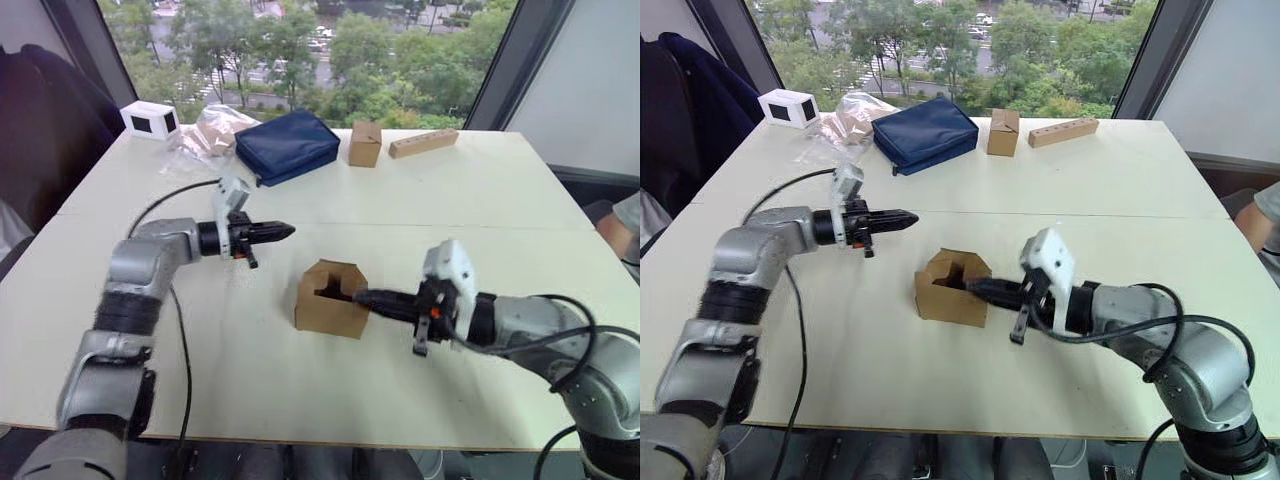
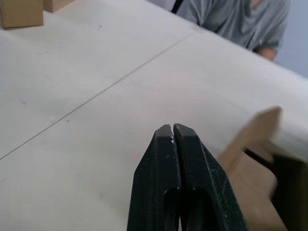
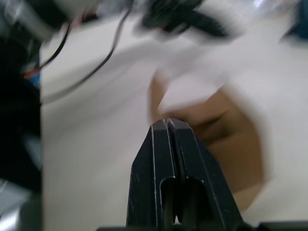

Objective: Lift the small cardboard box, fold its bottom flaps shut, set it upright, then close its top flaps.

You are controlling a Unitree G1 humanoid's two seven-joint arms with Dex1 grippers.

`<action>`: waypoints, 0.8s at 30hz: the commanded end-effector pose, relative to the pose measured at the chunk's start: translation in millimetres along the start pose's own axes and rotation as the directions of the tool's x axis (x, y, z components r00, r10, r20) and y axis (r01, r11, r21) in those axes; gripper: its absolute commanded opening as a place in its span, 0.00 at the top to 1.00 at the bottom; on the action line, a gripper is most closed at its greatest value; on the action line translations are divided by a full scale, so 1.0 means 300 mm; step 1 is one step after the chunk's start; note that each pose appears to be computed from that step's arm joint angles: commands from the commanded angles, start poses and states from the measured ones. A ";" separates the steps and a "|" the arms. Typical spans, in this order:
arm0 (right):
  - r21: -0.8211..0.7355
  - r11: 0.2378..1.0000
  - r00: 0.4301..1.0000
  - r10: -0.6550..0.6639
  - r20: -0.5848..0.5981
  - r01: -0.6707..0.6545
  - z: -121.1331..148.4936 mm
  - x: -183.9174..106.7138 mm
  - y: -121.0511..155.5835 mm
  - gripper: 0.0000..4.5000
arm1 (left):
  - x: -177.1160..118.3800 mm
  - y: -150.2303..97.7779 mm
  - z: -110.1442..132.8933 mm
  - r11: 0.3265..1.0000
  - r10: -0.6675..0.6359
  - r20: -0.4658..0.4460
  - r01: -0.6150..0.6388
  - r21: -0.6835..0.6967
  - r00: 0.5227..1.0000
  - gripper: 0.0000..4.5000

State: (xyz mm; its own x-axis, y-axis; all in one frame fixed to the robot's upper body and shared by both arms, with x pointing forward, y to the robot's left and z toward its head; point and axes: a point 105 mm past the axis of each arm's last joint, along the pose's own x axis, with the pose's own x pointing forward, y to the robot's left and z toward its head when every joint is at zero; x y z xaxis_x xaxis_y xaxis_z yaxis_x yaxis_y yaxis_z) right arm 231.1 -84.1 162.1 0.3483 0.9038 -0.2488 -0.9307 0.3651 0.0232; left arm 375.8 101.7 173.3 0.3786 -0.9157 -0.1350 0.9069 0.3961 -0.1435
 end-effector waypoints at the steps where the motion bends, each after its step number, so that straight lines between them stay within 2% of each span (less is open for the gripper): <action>1: -0.009 1.000 1.000 0.027 0.010 -0.027 -0.014 0.043 0.000 1.00 | 0.076 -0.019 -0.043 0.996 -0.076 -0.054 0.077 0.034 0.996 1.00; 5: -0.004 1.000 1.000 -0.001 0.020 0.001 -0.024 0.088 -0.042 1.00 | 0.130 -0.058 -0.112 0.985 -0.171 -0.113 0.172 -0.001 0.979 1.00; 9: 0.005 0.999 0.998 -0.032 0.060 0.032 0.000 0.113 -0.075 1.00 | 0.137 -0.090 -0.132 0.972 -0.233 -0.141 0.234 -0.010 0.962 1.00; 18: -0.029 0.999 0.998 -0.041 -0.043 0.039 -0.082 0.160 -0.087 1.00 | 0.117 -0.089 -0.135 0.974 -0.226 -0.139 0.227 -0.015 0.964 1.00; 24: -0.039 0.998 0.997 -0.053 -0.057 0.051 -0.101 0.161 -0.099 1.00 | 0.089 -0.083 -0.131 0.978 -0.210 -0.133 0.209 -0.017 0.969 1.00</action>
State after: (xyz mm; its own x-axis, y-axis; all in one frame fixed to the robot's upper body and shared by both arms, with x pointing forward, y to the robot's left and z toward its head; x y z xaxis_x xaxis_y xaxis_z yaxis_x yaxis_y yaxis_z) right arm 271.6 -57.1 124.3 0.3872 0.8755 -0.2890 -0.9175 0.3967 -0.0274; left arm 355.6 65.8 122.6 0.1361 -0.9554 -0.2622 0.9572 0.1950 -0.2137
